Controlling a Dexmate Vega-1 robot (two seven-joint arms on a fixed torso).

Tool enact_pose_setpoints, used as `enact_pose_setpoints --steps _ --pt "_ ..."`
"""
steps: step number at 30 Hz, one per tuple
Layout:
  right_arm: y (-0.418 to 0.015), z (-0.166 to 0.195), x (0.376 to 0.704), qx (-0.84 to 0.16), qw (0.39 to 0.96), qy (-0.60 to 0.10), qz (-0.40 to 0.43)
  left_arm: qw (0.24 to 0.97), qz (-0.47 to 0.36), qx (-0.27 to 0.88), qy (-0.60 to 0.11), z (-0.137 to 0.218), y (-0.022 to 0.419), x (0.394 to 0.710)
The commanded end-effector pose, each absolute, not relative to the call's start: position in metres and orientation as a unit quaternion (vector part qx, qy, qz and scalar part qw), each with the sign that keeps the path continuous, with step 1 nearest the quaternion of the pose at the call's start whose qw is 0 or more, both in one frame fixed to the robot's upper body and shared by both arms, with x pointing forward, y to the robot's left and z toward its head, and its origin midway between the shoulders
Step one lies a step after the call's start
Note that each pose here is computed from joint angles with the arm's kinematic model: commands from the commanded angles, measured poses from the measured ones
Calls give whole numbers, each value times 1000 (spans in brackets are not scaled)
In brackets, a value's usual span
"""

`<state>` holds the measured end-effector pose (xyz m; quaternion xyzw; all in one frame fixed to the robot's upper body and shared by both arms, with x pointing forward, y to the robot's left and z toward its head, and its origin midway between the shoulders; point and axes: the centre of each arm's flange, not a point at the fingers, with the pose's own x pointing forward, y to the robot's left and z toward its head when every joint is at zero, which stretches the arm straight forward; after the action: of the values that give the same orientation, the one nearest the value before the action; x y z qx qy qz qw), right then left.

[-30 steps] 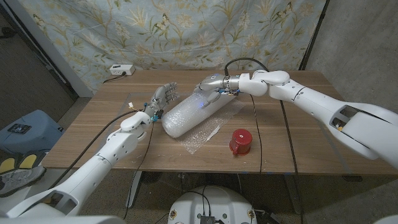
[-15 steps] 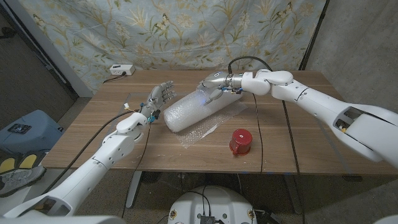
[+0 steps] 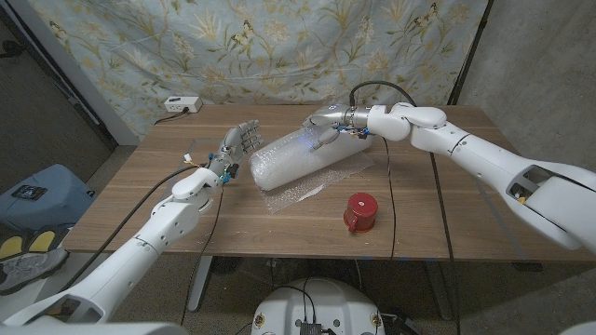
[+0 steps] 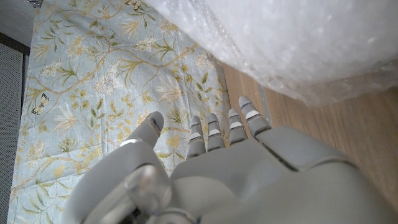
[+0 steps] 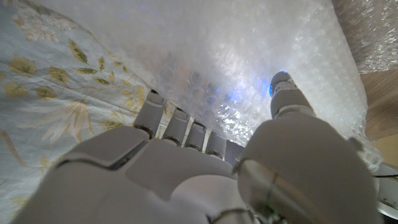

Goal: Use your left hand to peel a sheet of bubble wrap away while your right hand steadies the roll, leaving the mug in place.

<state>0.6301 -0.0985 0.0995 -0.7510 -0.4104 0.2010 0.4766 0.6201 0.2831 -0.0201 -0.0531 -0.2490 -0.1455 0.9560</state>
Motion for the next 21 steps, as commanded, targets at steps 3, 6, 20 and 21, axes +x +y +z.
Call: enact_pose_setpoints --steps 3,6,20,21 --pt "-89 92 636 -759 476 -388 216 956 -150 -52 -248 -17 285 622" --pt "-86 91 638 -765 472 -378 222 956 -151 -53 -246 -18 285 623" --pt "-78 93 645 -802 445 -299 263 956 -153 -54 -243 -19 284 625" --pt "-77 93 645 -804 443 -295 266 956 -154 -54 -242 -19 283 626"
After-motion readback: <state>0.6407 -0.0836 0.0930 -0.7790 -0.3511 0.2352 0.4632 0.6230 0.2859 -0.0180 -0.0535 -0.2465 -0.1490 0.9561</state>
